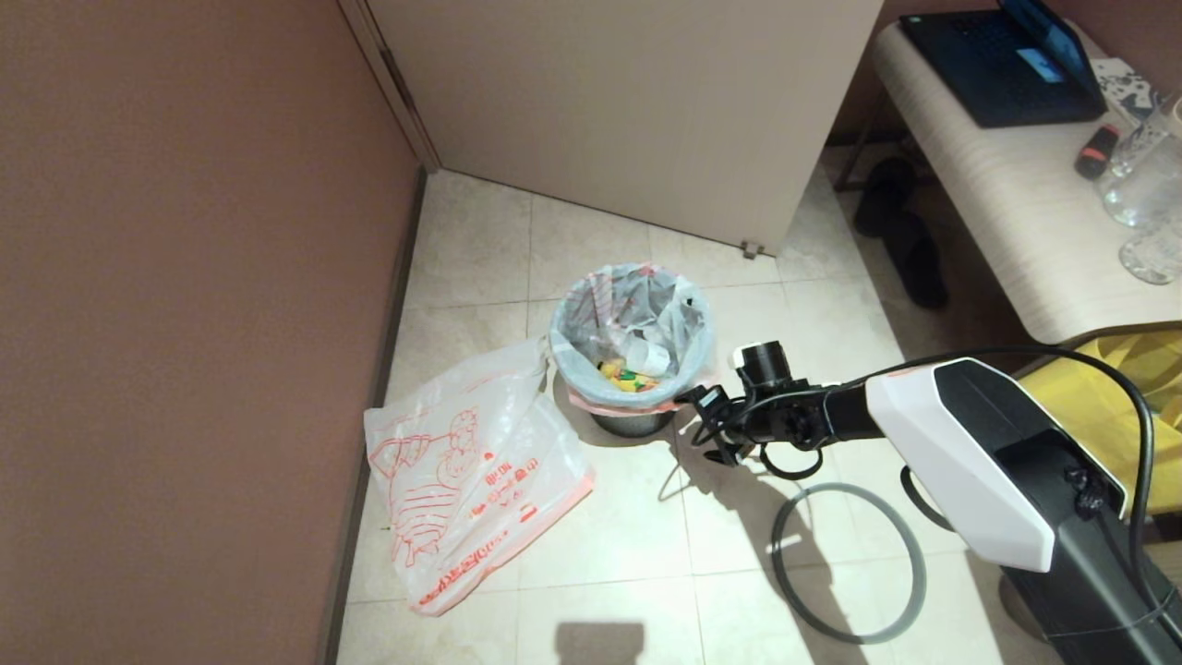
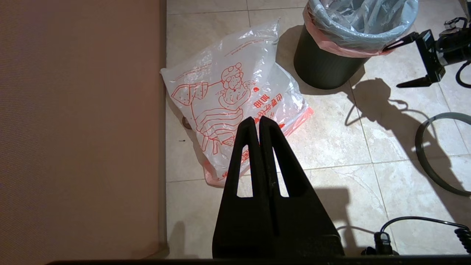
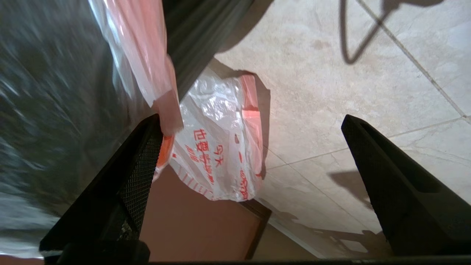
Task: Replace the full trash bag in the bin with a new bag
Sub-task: Place the trash bag on the floor
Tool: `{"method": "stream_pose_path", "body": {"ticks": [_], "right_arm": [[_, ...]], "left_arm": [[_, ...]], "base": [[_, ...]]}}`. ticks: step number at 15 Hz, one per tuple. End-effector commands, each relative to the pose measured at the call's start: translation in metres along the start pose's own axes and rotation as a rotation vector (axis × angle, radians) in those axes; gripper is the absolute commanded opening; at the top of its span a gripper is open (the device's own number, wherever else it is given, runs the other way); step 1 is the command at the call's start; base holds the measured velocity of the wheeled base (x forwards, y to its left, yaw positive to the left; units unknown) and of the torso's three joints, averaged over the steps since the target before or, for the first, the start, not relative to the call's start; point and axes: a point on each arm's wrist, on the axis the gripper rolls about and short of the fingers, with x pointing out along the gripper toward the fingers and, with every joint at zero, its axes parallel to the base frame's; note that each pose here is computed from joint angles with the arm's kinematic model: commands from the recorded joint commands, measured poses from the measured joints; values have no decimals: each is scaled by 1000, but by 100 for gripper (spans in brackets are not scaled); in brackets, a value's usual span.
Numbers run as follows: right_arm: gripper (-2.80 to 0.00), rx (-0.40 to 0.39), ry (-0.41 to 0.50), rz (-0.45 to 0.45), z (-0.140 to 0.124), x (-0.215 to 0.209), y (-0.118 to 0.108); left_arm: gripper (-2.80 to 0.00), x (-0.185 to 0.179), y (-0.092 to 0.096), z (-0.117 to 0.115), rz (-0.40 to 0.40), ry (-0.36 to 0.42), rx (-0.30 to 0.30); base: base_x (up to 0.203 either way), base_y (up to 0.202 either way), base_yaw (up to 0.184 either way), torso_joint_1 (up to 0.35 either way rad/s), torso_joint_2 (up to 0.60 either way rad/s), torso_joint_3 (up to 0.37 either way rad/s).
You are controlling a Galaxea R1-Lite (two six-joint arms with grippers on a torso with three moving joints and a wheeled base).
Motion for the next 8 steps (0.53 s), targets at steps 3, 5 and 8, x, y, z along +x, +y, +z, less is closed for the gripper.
{"method": "stream_pose_path", "body": {"ticks": [3, 5, 8], "right_arm": [[0, -59, -8, -40, -11, 16, -13], [0, -93, -11, -55, -16, 20, -16], [0, -127, -3, -86, -21, 24, -21]], "left_arm": [[-280, 0, 0, 0, 1, 1, 0], [-280, 0, 0, 0, 0, 1, 0], [-280, 0, 0, 0, 1, 1, 0]], "base": [[0, 0, 0, 0, 0, 0], [0, 0, 0, 0, 0, 0], [0, 0, 0, 0, 0, 0]]}}
